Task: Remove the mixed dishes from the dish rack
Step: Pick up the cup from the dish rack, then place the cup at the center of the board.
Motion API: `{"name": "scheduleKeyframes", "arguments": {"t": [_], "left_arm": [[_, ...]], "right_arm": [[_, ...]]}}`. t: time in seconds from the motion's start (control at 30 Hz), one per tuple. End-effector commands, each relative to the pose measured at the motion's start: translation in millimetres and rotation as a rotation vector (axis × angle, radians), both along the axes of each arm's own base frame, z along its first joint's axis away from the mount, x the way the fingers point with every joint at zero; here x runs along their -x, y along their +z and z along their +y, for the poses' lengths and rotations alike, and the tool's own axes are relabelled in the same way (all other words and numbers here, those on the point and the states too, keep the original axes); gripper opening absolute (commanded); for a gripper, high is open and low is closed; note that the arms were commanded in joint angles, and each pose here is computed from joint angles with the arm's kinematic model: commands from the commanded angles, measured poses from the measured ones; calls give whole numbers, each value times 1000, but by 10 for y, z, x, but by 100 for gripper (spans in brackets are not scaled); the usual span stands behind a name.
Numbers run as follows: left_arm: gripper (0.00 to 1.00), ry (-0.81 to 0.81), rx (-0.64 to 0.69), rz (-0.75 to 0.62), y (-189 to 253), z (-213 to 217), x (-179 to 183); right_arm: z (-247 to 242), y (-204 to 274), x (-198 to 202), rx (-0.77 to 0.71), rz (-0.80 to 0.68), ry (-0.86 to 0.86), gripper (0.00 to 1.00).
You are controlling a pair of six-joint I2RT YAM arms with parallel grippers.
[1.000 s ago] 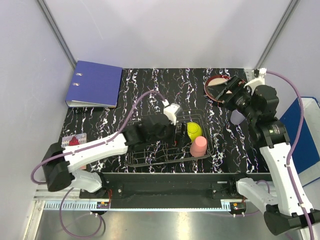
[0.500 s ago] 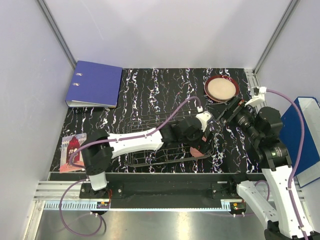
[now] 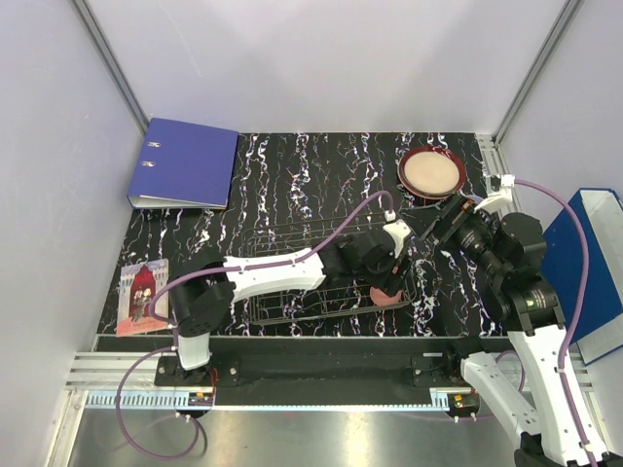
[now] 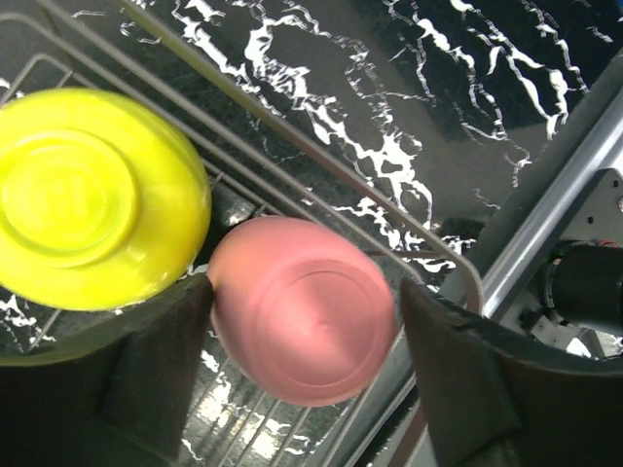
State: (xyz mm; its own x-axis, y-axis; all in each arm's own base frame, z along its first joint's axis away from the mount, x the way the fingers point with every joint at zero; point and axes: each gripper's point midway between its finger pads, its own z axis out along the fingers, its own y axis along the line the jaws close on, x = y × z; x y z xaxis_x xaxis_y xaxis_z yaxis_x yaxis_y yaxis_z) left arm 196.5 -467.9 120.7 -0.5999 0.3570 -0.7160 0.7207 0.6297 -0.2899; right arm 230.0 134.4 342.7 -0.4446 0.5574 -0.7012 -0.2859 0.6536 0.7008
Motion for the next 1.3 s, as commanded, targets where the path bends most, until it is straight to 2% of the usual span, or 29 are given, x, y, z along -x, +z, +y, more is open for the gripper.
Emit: {"name": "scheduleKeyframes", "arguments": {"t": [0.0,0.03,0.1,0.17,0.27,0.37,0.5,0.6,0.63,0.67,0.7,0.73,0.77,0.8,0.83,0.87,0.9,0.97,1.0,1.17,1.27], "left_arm": [[67,21,62,-65,297,53,-105],[62,20,57,-65,282,71,-103],[43,12,59,-66,294,80,-96],[33,11,61,-65,309,95,-91],[31,20,73,-97,491,170,-104],[29,49,142,-180,1007,335,-136],[26,90,335,-291,2041,745,-108],[18,122,457,-320,2443,1031,-115],[15,140,576,-326,2757,1176,-71],[13,101,647,-305,2869,1231,1],[12,128,673,-280,2743,1366,-125],[12,119,873,-269,3140,1499,-38],[11,40,951,-231,3184,1532,73],[10,82,977,-187,2928,1640,-95],[9,53,1141,-149,3176,1724,-38],[9,27,1154,-90,3005,1728,-36],[8,9,1224,-116,3119,1822,-85],[8,-2,1255,-2,2958,1785,-153],[8,-40,1307,2,3048,1805,-101],[7,-74,1338,59,2984,1714,-163],[2,-88,1361,67,3018,1706,-170]], "right_arm": [[39,64,15,-12,-35,23,95],[42,74,19,-13,-40,24,95],[34,77,15,-13,-40,20,95],[32,98,24,-14,-46,20,95],[11,194,58,-4,-70,15,95],[-5,308,111,4,-94,16,96],[-9,427,150,-2,-114,19,96],[-8,524,202,-21,-140,22,96],[-1,568,212,-31,-158,26,96],[25,577,229,-50,-157,41,96],[41,605,260,-65,-170,53,96],[63,688,282,-83,-206,68,97],[117,684,315,-111,-202,103,96],[147,725,351,-130,-219,126,96],[200,830,414,-152,-266,172,96],[239,831,423,-187,-252,195,96],[269,867,452,-205,-261,219,96],[340,957,500,-252,-276,279,95],[362,974,502,-265,-278,296,95],[432,1068,521,-322,-291,358,89],[443,1031,480,-323,-279,358,88]]}}
